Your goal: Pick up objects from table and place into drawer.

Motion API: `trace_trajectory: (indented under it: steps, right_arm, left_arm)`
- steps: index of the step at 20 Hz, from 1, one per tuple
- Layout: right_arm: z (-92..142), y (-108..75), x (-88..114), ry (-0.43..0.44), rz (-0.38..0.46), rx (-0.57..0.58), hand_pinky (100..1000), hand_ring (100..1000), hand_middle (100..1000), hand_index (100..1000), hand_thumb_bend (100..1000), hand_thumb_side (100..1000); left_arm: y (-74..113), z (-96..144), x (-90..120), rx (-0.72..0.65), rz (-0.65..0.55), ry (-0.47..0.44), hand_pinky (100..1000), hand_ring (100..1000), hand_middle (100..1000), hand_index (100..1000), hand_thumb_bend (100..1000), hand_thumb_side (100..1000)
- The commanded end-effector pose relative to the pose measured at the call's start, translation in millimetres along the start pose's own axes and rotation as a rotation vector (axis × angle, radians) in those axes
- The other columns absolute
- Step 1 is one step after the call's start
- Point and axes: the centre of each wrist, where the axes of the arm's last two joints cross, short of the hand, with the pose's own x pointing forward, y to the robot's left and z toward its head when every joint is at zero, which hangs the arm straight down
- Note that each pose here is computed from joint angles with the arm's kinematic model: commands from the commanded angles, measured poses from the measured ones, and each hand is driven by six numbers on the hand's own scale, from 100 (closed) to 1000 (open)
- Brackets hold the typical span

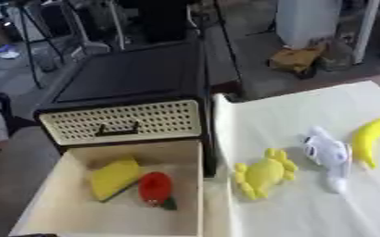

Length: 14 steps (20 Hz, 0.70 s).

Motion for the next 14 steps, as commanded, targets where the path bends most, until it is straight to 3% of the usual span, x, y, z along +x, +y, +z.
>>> trace_trajectory:
  steps: [1,4,14]
  right_arm:
    - [-7,1.0,4,-0.022,-0.002,0.015,759,881,769,911,100,1000]
    - [-7,1.1,4,-0.021,-0.003,0.014,759,881,769,911,100,1000]
    - [-6,1.5,4,-0.014,-0.006,0.015,759,881,768,911,100,1000]
  left_arm:
    - [9.9,9,-1,0.032,-0.113,0.01,100,100,100,935,100,407]
    - [5.5,8,-1,0.023,-0.105,0.0,100,100,100,935,100,418]
    - [-4.7,4,1,-0.126,0.121,-0.004,100,100,100,880,100,478]
